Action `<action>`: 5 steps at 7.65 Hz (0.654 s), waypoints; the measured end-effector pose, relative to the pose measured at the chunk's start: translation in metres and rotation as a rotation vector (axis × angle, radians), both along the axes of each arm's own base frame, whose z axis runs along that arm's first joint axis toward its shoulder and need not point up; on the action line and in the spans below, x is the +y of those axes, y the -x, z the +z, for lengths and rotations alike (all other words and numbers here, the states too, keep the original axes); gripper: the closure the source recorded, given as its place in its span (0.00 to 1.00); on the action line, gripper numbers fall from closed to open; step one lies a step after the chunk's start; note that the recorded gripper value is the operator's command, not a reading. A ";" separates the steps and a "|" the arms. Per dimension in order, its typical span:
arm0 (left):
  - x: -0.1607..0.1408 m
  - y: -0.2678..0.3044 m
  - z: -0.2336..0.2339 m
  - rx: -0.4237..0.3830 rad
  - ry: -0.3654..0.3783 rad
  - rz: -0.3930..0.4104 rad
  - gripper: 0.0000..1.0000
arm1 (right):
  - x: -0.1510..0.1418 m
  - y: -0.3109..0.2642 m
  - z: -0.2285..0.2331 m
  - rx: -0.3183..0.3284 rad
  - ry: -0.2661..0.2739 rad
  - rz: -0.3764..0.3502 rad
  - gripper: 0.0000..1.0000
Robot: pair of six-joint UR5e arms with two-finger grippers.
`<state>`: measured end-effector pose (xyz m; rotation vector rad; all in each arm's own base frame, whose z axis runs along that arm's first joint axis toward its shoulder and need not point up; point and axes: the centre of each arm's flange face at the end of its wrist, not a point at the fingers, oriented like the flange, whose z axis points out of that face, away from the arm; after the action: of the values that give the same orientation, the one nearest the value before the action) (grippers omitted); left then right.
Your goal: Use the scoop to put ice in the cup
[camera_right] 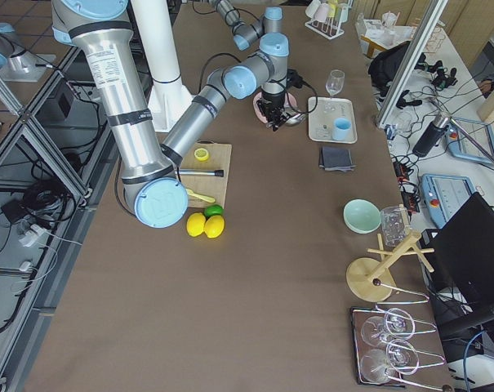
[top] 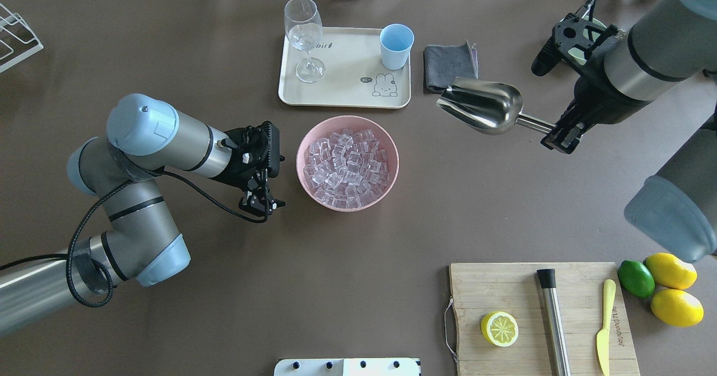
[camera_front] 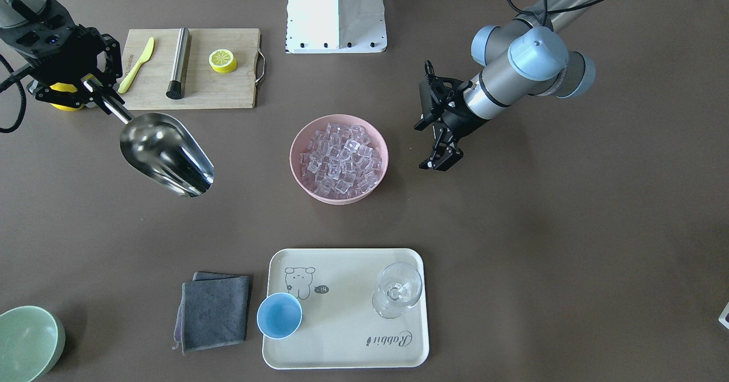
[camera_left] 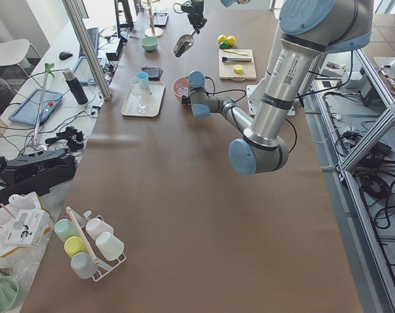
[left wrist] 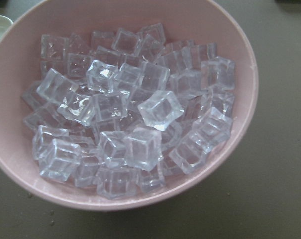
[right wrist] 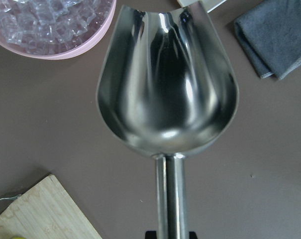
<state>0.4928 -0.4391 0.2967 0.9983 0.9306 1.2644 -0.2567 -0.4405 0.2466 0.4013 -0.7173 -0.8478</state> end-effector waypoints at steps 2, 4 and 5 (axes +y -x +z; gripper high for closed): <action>0.011 -0.023 -0.001 -0.009 0.024 0.000 0.01 | 0.015 0.039 -0.027 0.089 0.009 -0.065 1.00; 0.003 -0.037 -0.001 -0.024 0.024 -0.029 0.01 | 0.014 0.075 -0.042 0.236 0.014 -0.118 1.00; -0.001 -0.039 -0.002 -0.029 0.021 -0.048 0.01 | 0.014 0.085 -0.051 0.281 0.004 -0.142 1.00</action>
<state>0.5314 -0.4397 0.2944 0.9782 0.8913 1.2230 -0.3418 -0.4263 0.1957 0.2229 -0.4905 -1.0127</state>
